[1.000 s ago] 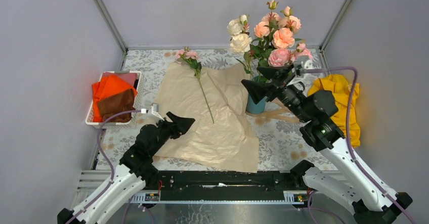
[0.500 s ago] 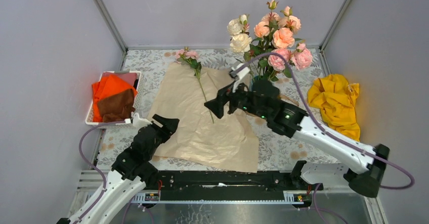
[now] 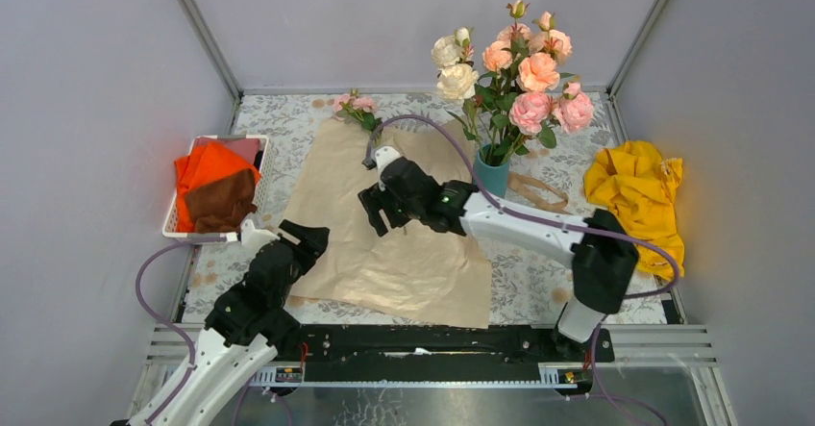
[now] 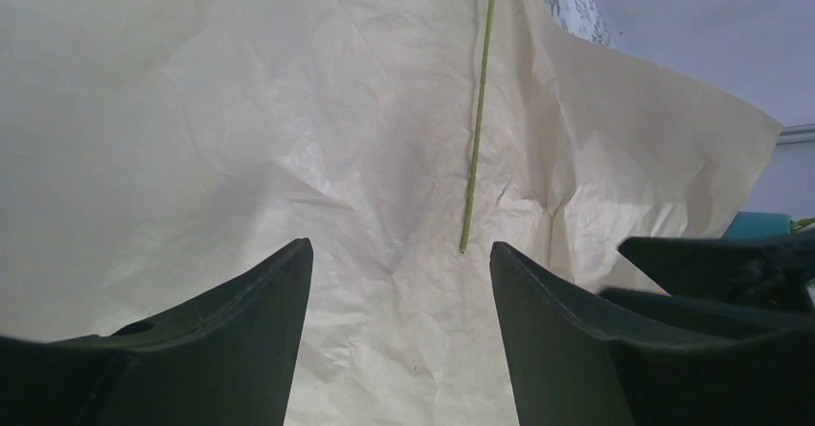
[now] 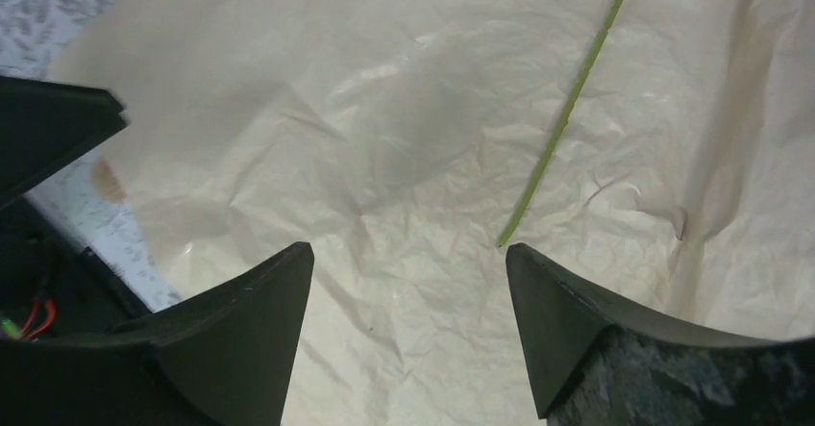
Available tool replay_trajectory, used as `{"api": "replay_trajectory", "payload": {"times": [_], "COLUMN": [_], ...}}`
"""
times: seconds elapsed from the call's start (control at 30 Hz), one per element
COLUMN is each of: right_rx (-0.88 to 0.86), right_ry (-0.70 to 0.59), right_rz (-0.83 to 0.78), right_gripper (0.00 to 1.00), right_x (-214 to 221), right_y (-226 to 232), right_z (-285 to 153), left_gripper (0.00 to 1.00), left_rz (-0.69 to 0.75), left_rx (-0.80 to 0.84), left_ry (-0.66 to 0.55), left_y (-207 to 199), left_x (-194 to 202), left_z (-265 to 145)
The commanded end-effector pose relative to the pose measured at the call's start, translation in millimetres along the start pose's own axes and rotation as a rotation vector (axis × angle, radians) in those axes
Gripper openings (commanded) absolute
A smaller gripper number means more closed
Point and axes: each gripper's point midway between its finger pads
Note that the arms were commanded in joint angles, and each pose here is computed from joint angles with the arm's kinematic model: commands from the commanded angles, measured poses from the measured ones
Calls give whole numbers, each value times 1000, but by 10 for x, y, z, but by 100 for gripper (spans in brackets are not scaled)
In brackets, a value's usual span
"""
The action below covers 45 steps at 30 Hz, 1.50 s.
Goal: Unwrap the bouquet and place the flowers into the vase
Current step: Pick up the fake flower from the wrapping paper.
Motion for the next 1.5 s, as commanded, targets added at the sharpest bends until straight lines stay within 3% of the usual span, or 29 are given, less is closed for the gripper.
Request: {"api": "replay_trajectory", "payload": {"times": [0.0,0.23,0.63,1.03,1.33,1.47], "right_rx": [83,114,162,171,189,200], "right_ry": [51,224,323,379,400,404], "right_rz": [-10,133,166,171,168,167], "right_gripper": [78,57,56,44,27,12], "right_x": [-110,63,295,603,736,762], "right_y": [-90,-414,-840,-885,-928,-949], "right_z": [209,783,1230,1387,1421,1422], "left_gripper": [75,75,75,75,75,75], "left_rz": [-8,-20,-18,-4,-2,-2], "left_rx": [-19,-27,-10,-1,2,10], "left_ry": [-45,-46,-11,13,21,29], "left_y": [35,103,100,67,64,48], "left_x": [-104,-107,1,57,74,93], "left_z": [-34,-81,-25,6,7,13]}}
Point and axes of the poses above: each gripper's point midway between its finger pads, its own z axis out along the fingers, its own y axis along the line the jaws close on, x = y × z, and after that the axes turned 4 degrees about -z, right-handed
